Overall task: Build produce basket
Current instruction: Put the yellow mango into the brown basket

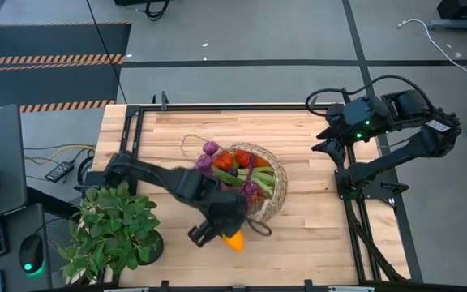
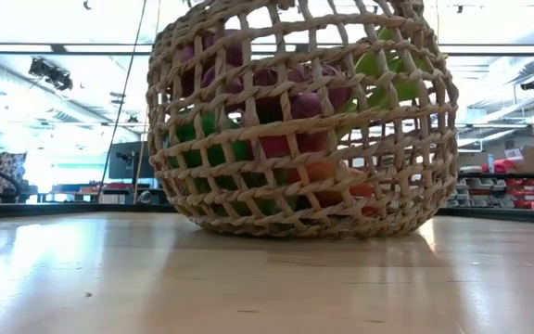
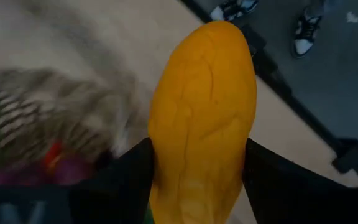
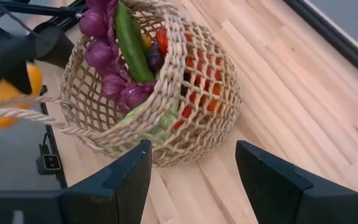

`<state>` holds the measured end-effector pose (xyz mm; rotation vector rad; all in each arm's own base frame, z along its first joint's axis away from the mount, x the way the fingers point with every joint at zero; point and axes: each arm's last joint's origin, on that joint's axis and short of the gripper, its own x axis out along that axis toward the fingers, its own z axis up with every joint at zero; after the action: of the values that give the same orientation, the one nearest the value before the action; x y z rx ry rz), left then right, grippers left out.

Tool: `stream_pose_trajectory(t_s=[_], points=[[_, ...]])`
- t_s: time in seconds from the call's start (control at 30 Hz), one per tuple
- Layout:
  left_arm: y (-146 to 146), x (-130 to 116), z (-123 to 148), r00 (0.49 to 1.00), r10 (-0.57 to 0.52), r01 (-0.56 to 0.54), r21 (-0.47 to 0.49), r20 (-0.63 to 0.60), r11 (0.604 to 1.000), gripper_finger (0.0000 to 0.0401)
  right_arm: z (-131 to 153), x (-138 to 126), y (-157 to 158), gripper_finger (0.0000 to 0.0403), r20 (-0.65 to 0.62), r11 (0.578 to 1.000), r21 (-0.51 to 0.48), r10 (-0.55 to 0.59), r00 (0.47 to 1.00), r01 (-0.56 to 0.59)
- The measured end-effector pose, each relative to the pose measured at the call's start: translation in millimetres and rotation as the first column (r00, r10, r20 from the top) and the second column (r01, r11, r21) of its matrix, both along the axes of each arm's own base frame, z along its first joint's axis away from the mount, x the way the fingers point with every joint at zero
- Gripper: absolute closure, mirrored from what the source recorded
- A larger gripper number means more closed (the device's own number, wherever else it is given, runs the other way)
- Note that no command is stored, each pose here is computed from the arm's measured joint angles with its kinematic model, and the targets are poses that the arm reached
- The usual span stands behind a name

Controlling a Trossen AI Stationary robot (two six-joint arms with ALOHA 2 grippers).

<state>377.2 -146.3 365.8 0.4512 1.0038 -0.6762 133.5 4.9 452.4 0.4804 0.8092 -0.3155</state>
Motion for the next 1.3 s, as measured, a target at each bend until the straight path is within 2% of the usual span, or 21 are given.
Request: stream_pose_trajectory(t_s=[0.13, 0.3, 0.43, 0.53, 0.6, 0.63, 0.7, 0.8, 0.83, 0.87, 1.03, 1.13, 1.23, 1.3], points=[[23, -10, 26, 0.999, 0.043, -0.043, 0.040, 0.001, 0.998, 0.0188, 2, -6, -3, 0.0165, 0.013, 0.999, -0.033, 0.017, 1.000, -0.017], [56, -15, 43, 0.980, 0.186, -0.191, 0.066, 0.076, 0.979, 0.0183, 4, -12, -8, 0.0165, 0.023, 0.996, -0.084, 0.040, 0.999, -0.038], [79, -6, 46, 0.945, 0.297, -0.308, 0.065, 0.135, 0.949, 0.0182, 6, -13, -12, 0.0165, 0.044, 0.991, -0.124, 0.050, 0.998, -0.044], [95, 1, 50, 0.891, 0.410, -0.424, 0.039, 0.195, 0.905, 0.0182, 7, -13, -14, 0.0165, 0.052, 0.988, -0.148, 0.052, 0.997, -0.044], [105, 10, 49, 0.832, 0.504, -0.520, 0.009, 0.231, 0.854, 0.0181, 8, -13, -15, 0.0165, 0.054, 0.987, -0.156, 0.051, 0.997, -0.042], [110, 16, 46, 0.792, 0.566, -0.578, -0.017, 0.229, 0.816, 0.0178, 8, -12, -16, 0.0165, 0.055, 0.987, -0.156, 0.048, 0.997, -0.039], [121, 27, 36, 0.687, 0.705, -0.701, -0.095, 0.175, 0.707, 0.0172, 7, -12, -15, 0.0165, 0.055, 0.989, -0.137, 0.064, 0.996, -0.056], [133, 39, 20, 0.514, 0.857, -0.841, -0.173, 0.044, 0.513, 0.0161, 5, -13, -14, 0.0165, 0.034, 0.991, -0.100, 0.095, 0.995, -0.091], [135, 42, 15, 0.483, 0.875, -0.861, -0.178, 0.009, 0.477, 0.0156, 5, -14, -14, 0.0165, 0.024, 0.991, -0.098, 0.095, 0.995, -0.093], [136, 45, 12, 0.474, 0.880, -0.866, -0.188, -0.016, 0.463, 0.0152, 4, -14, -14, 0.0165, 0.015, 0.991, -0.099, 0.093, 0.996, -0.091], [131, 51, 4, 0.550, 0.826, -0.825, -0.235, -0.125, 0.514, 0.0140, 3, -8, -18, 0.0165, -0.002, 0.984, -0.154, 0.091, 0.996, -0.090], [125, 50, 3, 0.591, 0.792, -0.800, -0.239, -0.153, 0.550, 0.0140, 2, 1, -23, 0.0165, -0.006, 0.986, -0.142, 0.085, 0.996, -0.086], [123, 43, -1, 0.631, 0.760, -0.775, -0.151, -0.155, 0.613, 0.0144, 1, 15, -27, 0.0163, 0.013, 0.989, -0.123, 0.084, 0.996, -0.081], [124, 37, -4, 0.648, 0.748, -0.760, -0.057, -0.144, 0.647, 0.0145, 0, 27, -30, 0.0163, 0.028, 0.991, -0.117, 0.073, 0.997, -0.069]])
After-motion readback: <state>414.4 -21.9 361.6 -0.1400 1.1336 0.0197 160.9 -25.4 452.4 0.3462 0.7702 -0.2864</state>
